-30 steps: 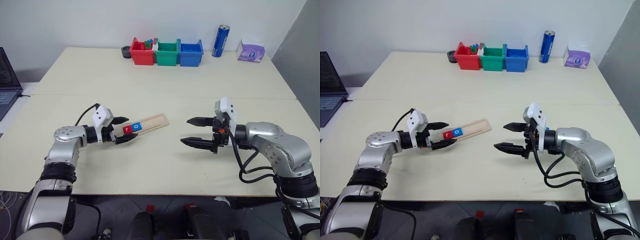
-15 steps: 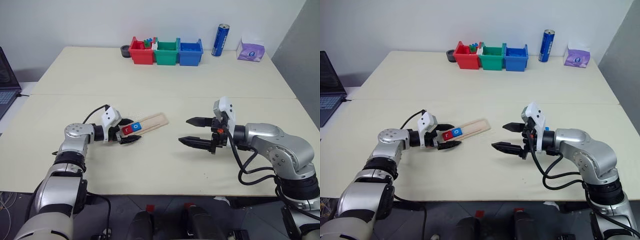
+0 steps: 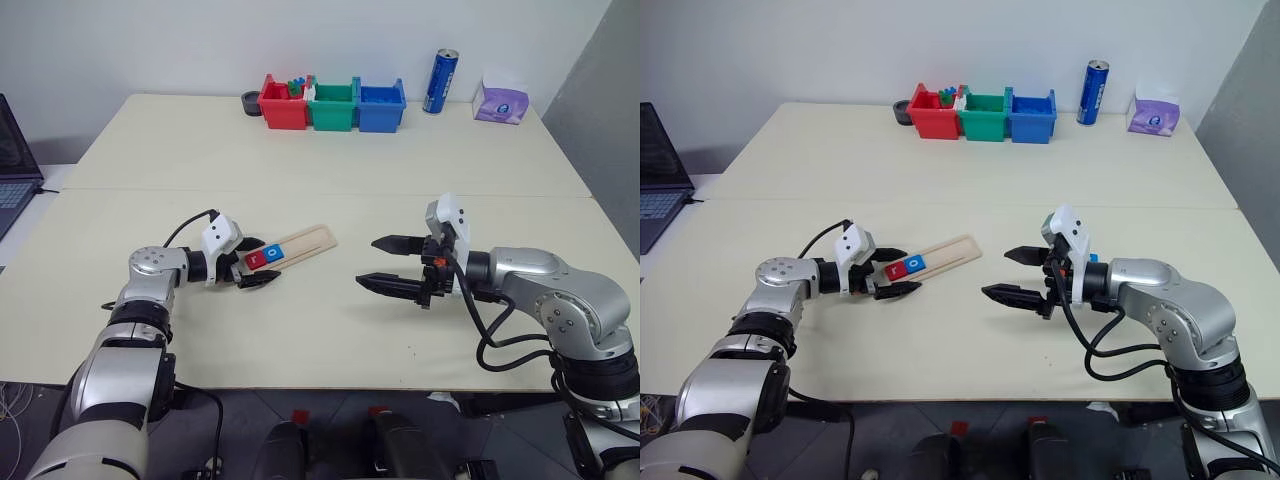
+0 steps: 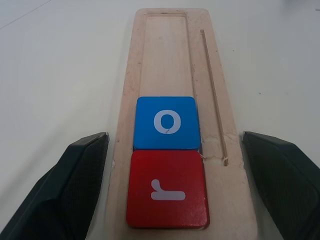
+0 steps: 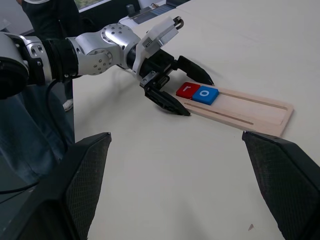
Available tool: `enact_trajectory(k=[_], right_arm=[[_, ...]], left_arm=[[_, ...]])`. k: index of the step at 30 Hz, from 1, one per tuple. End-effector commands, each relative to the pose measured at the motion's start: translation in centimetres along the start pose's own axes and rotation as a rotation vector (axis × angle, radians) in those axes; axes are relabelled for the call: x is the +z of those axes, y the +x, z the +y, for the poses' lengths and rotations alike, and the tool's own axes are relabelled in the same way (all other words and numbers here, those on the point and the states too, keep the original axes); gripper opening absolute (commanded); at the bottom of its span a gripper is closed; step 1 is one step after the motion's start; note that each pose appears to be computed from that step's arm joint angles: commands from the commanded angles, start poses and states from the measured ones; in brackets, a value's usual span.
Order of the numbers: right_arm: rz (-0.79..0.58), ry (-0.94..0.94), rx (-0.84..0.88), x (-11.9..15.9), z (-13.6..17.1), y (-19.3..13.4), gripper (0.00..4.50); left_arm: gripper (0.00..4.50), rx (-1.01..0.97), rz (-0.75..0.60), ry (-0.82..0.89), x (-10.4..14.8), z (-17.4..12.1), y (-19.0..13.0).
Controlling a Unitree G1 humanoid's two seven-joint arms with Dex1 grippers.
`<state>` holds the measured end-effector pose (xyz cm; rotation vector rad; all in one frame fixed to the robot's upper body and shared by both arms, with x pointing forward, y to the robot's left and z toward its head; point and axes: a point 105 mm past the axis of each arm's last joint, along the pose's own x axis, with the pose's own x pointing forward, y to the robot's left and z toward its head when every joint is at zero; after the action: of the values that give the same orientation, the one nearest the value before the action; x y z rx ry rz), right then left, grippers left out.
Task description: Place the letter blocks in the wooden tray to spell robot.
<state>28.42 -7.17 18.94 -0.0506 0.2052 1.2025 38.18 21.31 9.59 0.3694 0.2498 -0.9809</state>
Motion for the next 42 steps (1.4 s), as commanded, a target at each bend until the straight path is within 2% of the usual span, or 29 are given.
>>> enact_trajectory(k=[1, 4, 5, 6, 12, 17, 22, 29, 35, 42], right_arm=[[-0.044, -0.05, 0.006, 1.5, 0.5, -0.5, 4.49], [-0.046, -0.049, 0.003, 1.5, 0.5, -0.5, 4.5], [-0.046, -0.049, 0.003, 1.5, 0.5, -0.5, 4.5], [-0.046, -0.049, 0.002, 1.5, 0.5, -0.5, 4.5], [-0.043, -0.055, 0.001, 1.5, 0.4, -0.6, 4.5], [-0.028, -0.111, 0.021, 1.6, 0.9, -1.2, 4.5], [-0.025, -0.228, 0.054, 1.8, 1.5, -1.5, 4.5], [-0.012, -0.346, 0.097, 1.4, 2.6, -1.8, 4.5], [-0.011, -0.361, 0.106, 0.6, 3.1, -1.8, 4.5], [-0.017, -0.361, 0.09, 0.4, 2.6, -1.8, 4.5]], left_arm=[[4.32, 0.001, 0.012, -0.001, 0.0, 0.1, -0.1], [3.75, -0.011, 0.018, -0.007, -0.2, 0.0, -0.1], [3.43, -0.016, 0.019, -0.008, -0.2, 0.0, -0.1], [3.4, -0.02, 0.02, -0.009, -0.2, -0.1, -0.1], [3.4, -0.052, 0.014, 0.024, 0.1, -0.5, 0.2], [3.4, -0.323, -0.026, 0.131, 0.9, -4.6, 1.5], [3.4, -0.447, -0.052, 0.176, 1.6, -6.7, 2.1], [3.4, -0.495, -0.05, 0.192, 1.8, -7.4, 2.7], [3.4, -0.53, -0.035, 0.209, 1.1, -8.1, 2.6], [3.4, -0.509, -0.03, 0.22, 1.3, -7.5, 2.6]])
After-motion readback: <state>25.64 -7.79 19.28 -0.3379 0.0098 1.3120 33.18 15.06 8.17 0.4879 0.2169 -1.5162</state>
